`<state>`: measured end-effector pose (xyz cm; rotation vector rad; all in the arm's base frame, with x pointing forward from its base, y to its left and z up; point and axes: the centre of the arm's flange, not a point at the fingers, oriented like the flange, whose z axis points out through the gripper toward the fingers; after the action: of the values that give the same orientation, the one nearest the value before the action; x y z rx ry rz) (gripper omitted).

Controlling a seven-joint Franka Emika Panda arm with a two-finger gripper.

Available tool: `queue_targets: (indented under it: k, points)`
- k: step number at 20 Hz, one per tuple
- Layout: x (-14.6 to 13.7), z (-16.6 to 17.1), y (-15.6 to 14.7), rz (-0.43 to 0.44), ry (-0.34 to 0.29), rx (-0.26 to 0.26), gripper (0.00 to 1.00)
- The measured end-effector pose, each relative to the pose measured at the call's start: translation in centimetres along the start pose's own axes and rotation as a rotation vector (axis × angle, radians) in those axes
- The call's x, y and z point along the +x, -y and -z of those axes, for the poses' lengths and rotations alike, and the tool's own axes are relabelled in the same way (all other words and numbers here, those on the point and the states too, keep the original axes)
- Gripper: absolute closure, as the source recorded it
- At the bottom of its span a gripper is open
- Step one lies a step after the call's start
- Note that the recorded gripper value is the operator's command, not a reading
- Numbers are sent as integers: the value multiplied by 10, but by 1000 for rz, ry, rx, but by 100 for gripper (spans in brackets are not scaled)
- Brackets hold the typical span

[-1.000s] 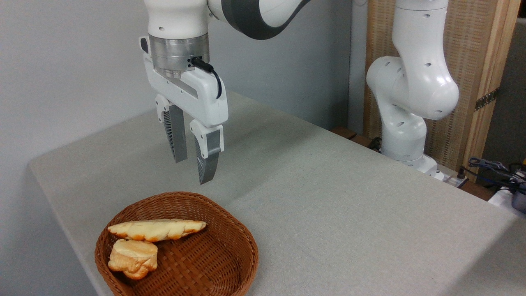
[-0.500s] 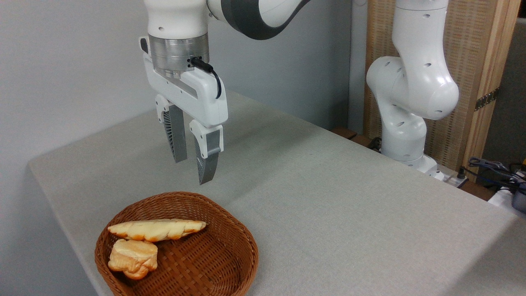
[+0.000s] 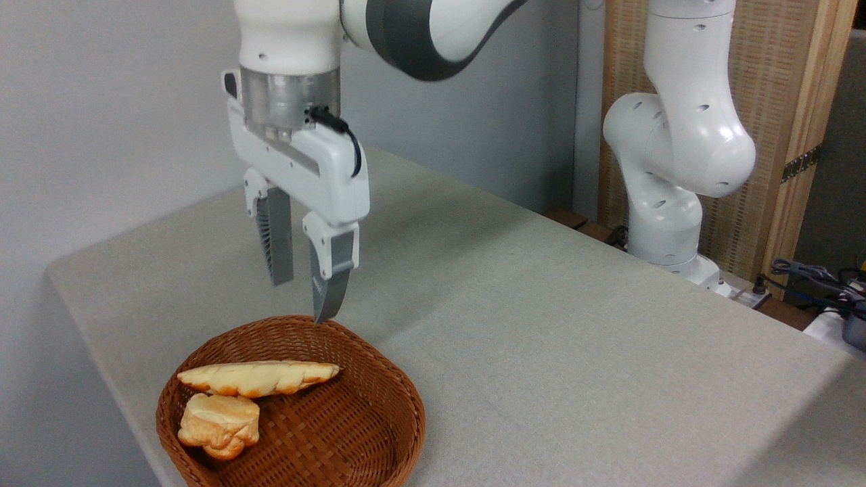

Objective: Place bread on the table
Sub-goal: 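Lower the open gripper onto the long golden bread roll, then close the gripper on the middle of the long bread roll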

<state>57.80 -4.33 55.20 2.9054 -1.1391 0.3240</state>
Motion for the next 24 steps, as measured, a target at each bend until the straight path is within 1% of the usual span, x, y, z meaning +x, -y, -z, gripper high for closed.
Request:
queue_targets:
  k: [2,4,7,10,13,16,17,18,19,20,21,23,24]
  points:
    - [5,-15,8,5,-14,21,0]
    - [12,-34,11,3,-17,31,0]
    - [22,-64,7,-13,9,16,0]
    - [32,-87,-4,-36,31,-3,0]
    - [42,-104,-10,-55,23,1,0]
    - [44,-120,-11,-59,34,-5,0]
    - [44,-124,-11,-59,39,-8,1]
    - [44,-127,-11,-59,43,-10,9]
    - [44,-130,-12,-63,47,-13,24]
    - [45,-132,-12,-70,49,-15,48]
    - [45,-134,-13,-82,51,-17,63]
    - [46,-135,-14,-96,51,-18,70]
    - [46,-135,-14,-101,51,-19,70]
